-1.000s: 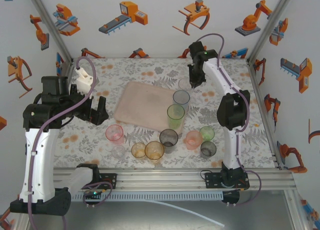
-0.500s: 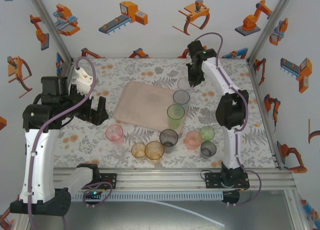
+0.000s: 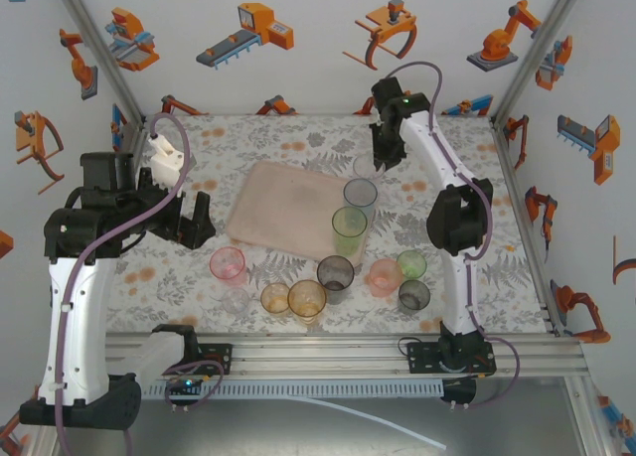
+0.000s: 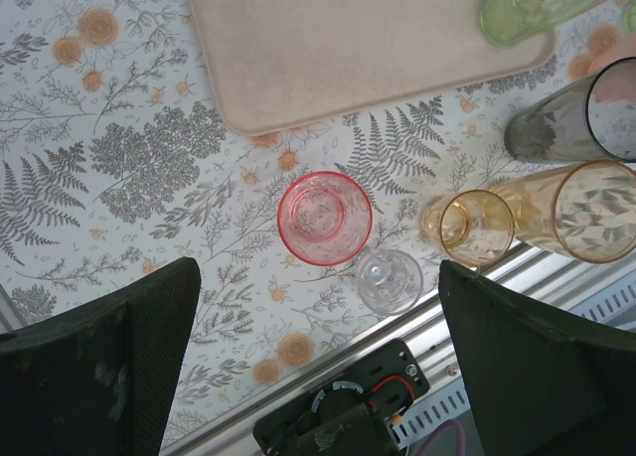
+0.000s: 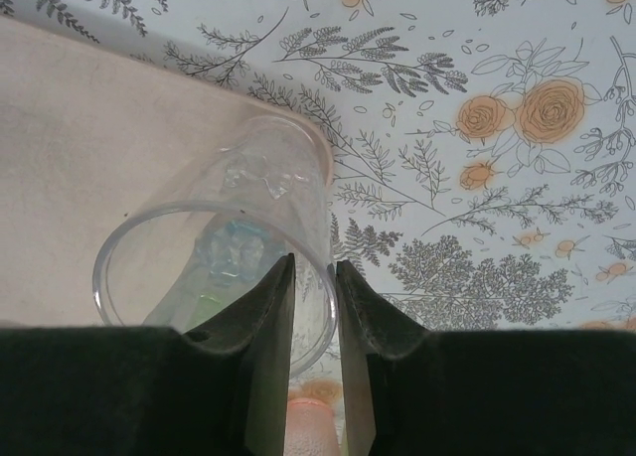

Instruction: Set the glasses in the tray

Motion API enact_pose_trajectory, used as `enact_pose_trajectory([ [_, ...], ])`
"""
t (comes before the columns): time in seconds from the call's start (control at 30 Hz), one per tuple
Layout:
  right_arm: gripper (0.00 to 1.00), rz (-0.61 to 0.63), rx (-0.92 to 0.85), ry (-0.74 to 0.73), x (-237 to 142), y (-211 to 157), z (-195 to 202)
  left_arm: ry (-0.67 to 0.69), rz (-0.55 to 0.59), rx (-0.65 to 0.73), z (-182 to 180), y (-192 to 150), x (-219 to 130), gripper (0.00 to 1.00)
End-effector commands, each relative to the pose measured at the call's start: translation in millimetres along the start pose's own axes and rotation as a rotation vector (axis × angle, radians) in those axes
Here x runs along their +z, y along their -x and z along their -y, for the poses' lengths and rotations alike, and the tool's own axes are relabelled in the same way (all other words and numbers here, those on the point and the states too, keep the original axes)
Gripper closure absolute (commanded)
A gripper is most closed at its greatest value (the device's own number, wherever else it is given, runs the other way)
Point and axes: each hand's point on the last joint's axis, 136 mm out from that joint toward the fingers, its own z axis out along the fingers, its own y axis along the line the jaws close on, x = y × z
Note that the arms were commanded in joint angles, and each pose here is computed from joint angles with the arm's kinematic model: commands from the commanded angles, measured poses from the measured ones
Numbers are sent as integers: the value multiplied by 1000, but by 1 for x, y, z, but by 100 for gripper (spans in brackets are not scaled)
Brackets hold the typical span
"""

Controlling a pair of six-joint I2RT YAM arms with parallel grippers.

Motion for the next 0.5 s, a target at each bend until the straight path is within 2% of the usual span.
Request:
enact_pose_trajectory([
  [0.0,73,11,-21,-4,-10,4,-3,-15,12,8,5,0,-4,3],
  [0.47,70,79,-37,-11,-50,15,0,-1,15,28,5,-1,-8,3],
])
